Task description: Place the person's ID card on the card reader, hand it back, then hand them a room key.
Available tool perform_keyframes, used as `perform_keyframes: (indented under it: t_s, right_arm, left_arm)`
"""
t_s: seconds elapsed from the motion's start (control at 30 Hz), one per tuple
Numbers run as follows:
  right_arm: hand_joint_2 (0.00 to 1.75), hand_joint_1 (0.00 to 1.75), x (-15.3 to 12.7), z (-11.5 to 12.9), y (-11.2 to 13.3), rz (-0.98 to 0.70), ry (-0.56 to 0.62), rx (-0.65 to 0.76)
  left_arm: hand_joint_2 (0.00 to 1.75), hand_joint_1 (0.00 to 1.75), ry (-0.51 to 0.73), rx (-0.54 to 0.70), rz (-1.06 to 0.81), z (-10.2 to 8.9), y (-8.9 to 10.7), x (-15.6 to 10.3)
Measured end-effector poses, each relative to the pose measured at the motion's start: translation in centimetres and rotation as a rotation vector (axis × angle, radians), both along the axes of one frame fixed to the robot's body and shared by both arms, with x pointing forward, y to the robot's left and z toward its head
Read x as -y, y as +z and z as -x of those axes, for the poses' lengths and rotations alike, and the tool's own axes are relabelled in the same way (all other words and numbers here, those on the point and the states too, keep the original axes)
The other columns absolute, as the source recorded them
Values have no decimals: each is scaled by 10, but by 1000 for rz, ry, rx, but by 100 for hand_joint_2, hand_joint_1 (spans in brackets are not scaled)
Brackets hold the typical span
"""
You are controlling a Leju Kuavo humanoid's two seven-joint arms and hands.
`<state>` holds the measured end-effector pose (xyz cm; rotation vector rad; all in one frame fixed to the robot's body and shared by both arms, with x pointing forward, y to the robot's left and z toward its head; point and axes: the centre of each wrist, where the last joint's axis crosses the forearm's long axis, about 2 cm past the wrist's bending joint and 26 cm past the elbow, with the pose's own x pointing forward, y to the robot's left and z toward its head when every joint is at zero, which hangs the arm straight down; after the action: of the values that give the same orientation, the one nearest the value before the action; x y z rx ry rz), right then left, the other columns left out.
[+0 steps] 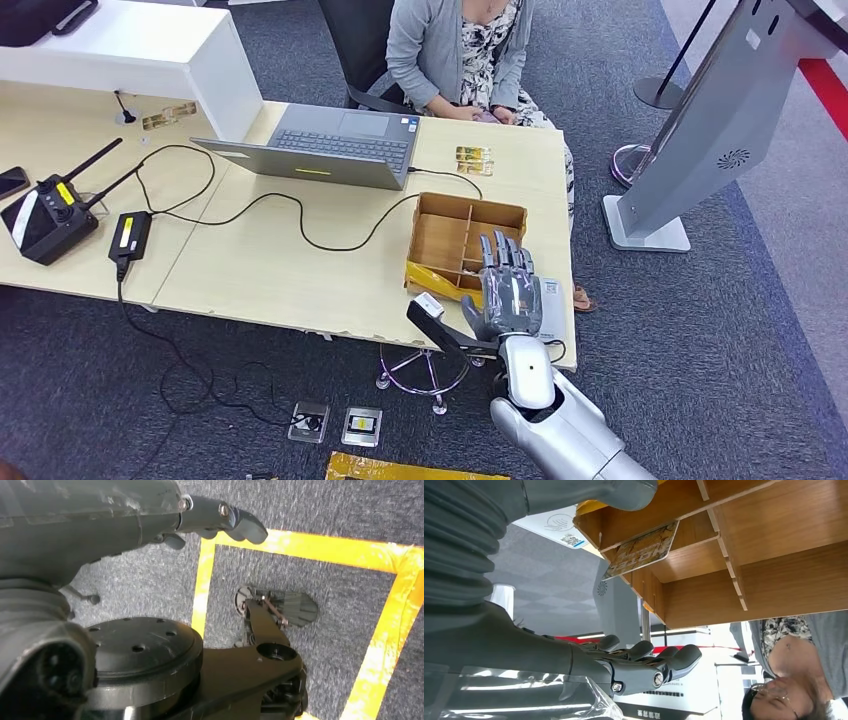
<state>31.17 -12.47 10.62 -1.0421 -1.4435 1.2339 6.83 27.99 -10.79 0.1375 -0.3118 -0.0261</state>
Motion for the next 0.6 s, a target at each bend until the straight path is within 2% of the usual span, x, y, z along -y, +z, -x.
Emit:
perform_keyframes:
  t_s: [0.6]
  right_arm:
    - [175, 0, 5, -9, -10, 12, -30, -30]
  left_arm:
    - [0, 0, -12, 5, 1, 0, 0, -1]
